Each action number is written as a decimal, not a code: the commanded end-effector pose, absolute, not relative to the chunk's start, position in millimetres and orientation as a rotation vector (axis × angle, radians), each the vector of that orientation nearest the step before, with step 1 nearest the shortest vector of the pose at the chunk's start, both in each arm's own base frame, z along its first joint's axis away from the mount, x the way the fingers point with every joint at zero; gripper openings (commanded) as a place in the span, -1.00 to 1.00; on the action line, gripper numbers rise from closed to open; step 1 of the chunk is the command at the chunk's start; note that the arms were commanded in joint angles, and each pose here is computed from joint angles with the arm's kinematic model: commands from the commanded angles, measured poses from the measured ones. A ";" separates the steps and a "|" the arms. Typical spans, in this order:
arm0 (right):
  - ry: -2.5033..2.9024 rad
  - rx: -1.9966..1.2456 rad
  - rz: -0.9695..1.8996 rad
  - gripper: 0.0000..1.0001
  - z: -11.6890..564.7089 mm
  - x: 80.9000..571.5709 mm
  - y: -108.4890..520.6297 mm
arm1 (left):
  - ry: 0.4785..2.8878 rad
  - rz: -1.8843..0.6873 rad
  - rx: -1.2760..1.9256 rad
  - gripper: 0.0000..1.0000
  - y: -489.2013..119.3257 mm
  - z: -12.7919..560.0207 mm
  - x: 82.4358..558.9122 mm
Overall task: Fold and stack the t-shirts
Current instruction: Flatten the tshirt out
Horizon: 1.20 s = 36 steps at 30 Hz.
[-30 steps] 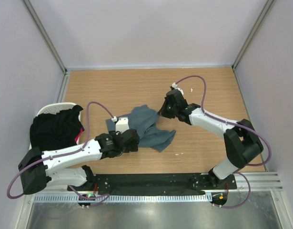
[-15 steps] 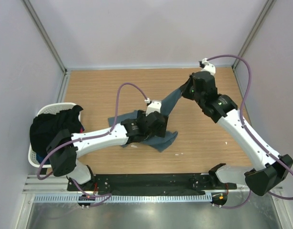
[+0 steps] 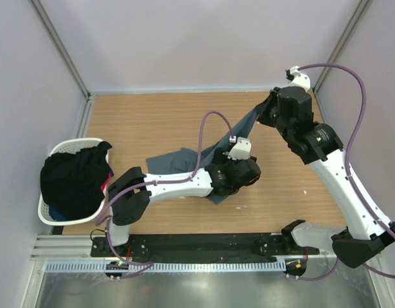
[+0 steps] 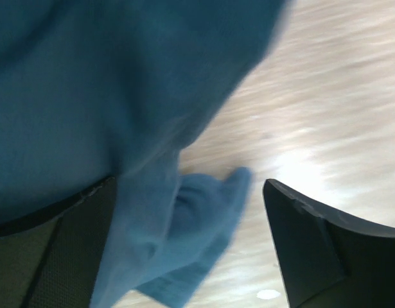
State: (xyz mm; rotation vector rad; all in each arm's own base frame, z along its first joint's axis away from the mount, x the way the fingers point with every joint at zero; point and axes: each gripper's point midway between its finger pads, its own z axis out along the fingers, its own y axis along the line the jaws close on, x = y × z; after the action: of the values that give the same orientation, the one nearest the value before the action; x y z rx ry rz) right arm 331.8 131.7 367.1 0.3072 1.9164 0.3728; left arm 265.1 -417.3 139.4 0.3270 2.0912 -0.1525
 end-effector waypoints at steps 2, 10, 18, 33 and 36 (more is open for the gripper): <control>1.801 0.298 0.405 -0.98 416.1 328.0 125.2 | 1.973 0.035 0.044 0.84 -373.8 165.0 289.0; 1.787 0.264 0.423 -0.98 425.2 326.1 128.2 | 1.916 0.120 -0.066 0.49 -345.5 154.8 290.4; 1.778 0.211 0.436 -0.98 442.9 327.5 134.1 | 1.971 0.147 -0.163 -0.99 -301.1 135.5 284.8; 1.742 0.103 0.406 -0.98 496.9 351.9 148.4 | 2.164 -0.454 0.239 -0.99 -405.3 106.5 253.3; 1.701 -0.010 0.560 -0.97 512.7 344.6 177.3 | 2.162 -0.523 0.315 -0.99 -426.4 98.8 250.5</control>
State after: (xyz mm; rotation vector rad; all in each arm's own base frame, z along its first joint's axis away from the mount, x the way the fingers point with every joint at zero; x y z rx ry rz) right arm 362.7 160.2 459.8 0.1010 1.8467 0.4006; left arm 253.3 -384.4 92.4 0.2103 2.2076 -0.3391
